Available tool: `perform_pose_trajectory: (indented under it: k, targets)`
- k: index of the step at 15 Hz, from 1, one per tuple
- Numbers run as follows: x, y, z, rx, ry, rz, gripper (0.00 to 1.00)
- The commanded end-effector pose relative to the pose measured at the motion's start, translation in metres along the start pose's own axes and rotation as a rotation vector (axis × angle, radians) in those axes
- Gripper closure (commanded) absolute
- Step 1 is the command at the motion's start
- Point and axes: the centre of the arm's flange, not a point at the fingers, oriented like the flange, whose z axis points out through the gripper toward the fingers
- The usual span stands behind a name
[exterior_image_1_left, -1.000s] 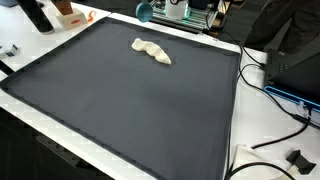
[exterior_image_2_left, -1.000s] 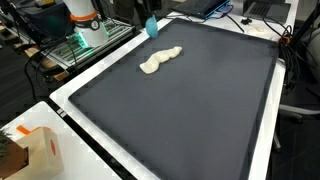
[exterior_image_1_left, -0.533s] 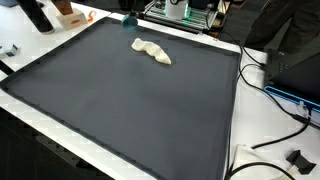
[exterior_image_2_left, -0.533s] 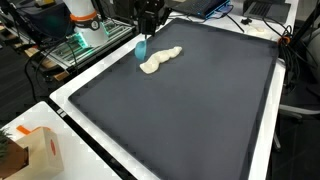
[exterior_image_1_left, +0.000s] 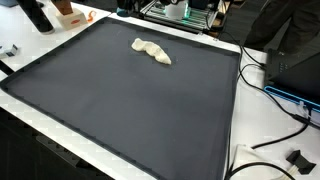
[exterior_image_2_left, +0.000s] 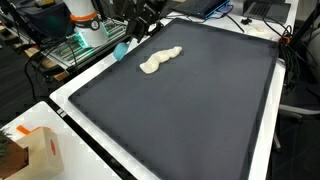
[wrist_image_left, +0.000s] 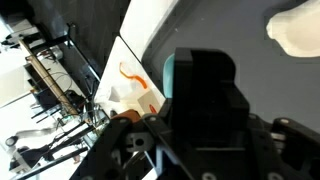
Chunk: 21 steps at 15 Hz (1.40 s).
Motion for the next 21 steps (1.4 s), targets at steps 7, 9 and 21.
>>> perform_pose_trajectory:
  k: [7,9,21]
  targets:
    - [-0.023,-0.051,0.007,-0.226,0.09,-0.151,0.75]
    - [-0.03,-0.057,0.006,-0.228,0.121,-0.186,0.75]
    - [-0.052,-0.078,-0.018,-0.205,0.424,-0.371,0.75]
